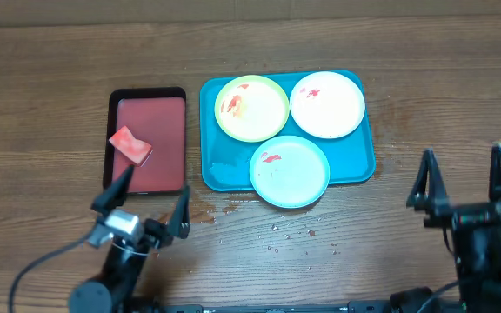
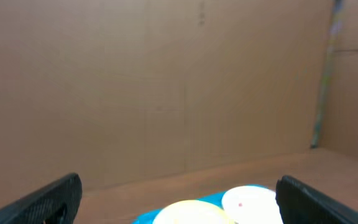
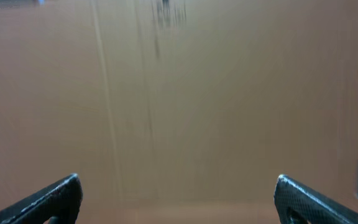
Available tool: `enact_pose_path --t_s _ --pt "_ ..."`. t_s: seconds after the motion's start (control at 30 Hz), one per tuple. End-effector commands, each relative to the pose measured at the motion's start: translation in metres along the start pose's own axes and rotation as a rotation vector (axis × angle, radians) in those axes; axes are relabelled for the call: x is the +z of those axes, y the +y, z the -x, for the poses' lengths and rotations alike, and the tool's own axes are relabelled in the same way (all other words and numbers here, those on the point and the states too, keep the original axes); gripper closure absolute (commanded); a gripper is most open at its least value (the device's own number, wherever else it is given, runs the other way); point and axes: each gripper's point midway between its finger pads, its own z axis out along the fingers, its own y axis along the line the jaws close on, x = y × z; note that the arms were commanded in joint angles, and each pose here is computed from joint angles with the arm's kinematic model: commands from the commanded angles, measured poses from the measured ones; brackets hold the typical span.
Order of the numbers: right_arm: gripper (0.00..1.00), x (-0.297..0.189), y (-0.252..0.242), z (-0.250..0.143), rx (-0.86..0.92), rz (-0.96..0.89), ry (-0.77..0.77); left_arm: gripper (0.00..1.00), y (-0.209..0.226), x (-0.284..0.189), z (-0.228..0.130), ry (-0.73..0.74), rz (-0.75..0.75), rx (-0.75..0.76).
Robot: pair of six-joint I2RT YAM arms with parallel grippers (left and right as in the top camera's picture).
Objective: Clean dirty plates on tray and stack at the side
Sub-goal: 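Move left gripper to the pink sponge in the water tray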
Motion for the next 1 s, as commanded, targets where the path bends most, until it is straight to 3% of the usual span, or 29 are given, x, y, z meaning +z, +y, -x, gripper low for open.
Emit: enact_pose_path --t_s 0.0,0.13,0.27,0.33,0.5,0.63,0.73,0.8,0.97 --pt "0.0 0.025 -0.001 0.009 -0.051 -0.036 0.112 0.0 0.024 0.012 0.049 0.073 0.146 0.124" --pt "0.0 0.054 0.008 0.001 -0.076 -0.019 0.309 0.0 0.028 0.044 0.058 0.353 0.102 0.071" --pt "0.0 0.076 0.038 -0.014 -0.063 0.122 0.544 0.0 0.006 0.073 0.059 0.533 -0.087 -0.051" --pt "0.0 0.083 0.051 -0.024 -0.045 0.186 0.664 0.0 0.015 0.086 0.056 0.592 -0.07 -0.075" --pt "0.0 0.096 0.075 -0.047 0.028 0.283 0.912 0.0 0.082 0.092 0.04 0.78 0.343 -0.294" --pt "0.0 0.101 0.094 -0.067 0.094 0.383 1.018 0.0 0.095 0.104 0.031 0.806 0.408 -0.426" --pt "0.0 0.11 0.094 -0.076 0.091 0.378 1.031 0.0 0.093 0.105 0.01 0.874 0.412 -0.493" --pt "0.0 0.12 0.093 -0.076 0.1 0.358 1.011 0.0 0.106 0.101 -0.004 0.911 0.494 -0.501" --pt "0.0 0.137 0.05 -0.078 0.263 -0.036 0.972 0.0 0.168 0.048 -0.034 0.882 1.107 -0.713"
